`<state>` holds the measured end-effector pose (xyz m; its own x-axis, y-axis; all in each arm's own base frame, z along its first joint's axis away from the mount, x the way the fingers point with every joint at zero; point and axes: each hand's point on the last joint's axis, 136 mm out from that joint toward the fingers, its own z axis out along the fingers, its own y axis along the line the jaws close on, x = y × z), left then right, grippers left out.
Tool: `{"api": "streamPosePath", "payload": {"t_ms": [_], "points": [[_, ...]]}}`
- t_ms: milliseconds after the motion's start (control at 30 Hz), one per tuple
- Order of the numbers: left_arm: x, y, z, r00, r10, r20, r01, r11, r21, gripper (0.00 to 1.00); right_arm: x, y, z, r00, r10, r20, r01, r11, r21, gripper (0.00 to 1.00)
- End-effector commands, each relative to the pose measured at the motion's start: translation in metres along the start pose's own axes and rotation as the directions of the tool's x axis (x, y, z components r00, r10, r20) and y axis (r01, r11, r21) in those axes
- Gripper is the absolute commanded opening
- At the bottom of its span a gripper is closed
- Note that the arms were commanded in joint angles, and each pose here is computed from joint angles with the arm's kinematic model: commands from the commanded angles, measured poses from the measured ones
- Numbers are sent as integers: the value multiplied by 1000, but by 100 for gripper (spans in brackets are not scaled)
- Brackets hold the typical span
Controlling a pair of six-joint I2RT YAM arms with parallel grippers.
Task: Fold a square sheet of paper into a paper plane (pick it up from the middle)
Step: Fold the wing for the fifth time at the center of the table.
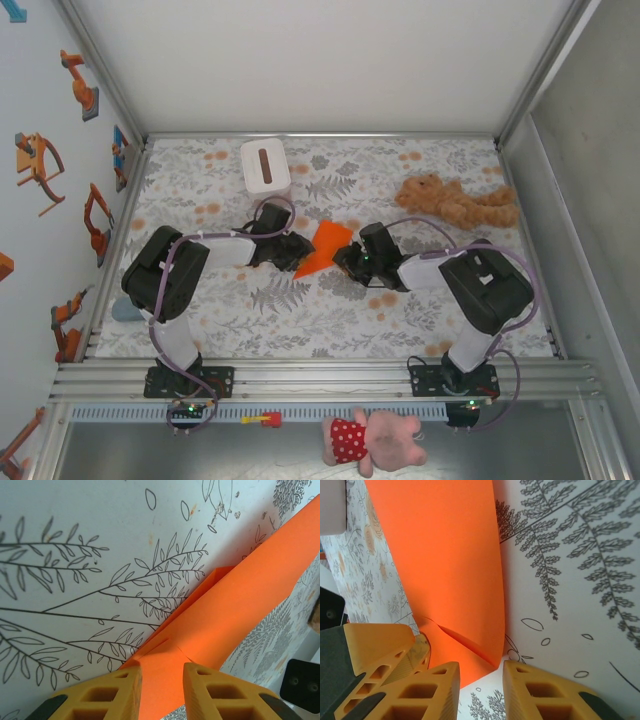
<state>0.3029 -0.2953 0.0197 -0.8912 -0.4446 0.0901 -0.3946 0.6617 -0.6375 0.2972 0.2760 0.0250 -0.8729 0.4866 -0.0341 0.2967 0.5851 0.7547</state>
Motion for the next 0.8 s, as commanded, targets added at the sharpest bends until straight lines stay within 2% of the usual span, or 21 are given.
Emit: {"api": "streamPosePath", "payload": {"t_ms": [0,233,600,767], "points": [[9,36,6,998,-60,-34,56,993,-107,28,-4,15,4,1000,0,15,1,999,-52,26],[9,36,5,998,-59,-35,55,993,-104,28,-8,25,4,999,1,33,3,994,-107,23],[9,35,3,998,-49,-36,45,994,-102,29,-10,20,10,999,42,22,-39,993,-108,22],[7,28,0,999,-38,-30,35,996,-79,30,-16,28,13,998,56,13,-53,988,-142,15]]}}
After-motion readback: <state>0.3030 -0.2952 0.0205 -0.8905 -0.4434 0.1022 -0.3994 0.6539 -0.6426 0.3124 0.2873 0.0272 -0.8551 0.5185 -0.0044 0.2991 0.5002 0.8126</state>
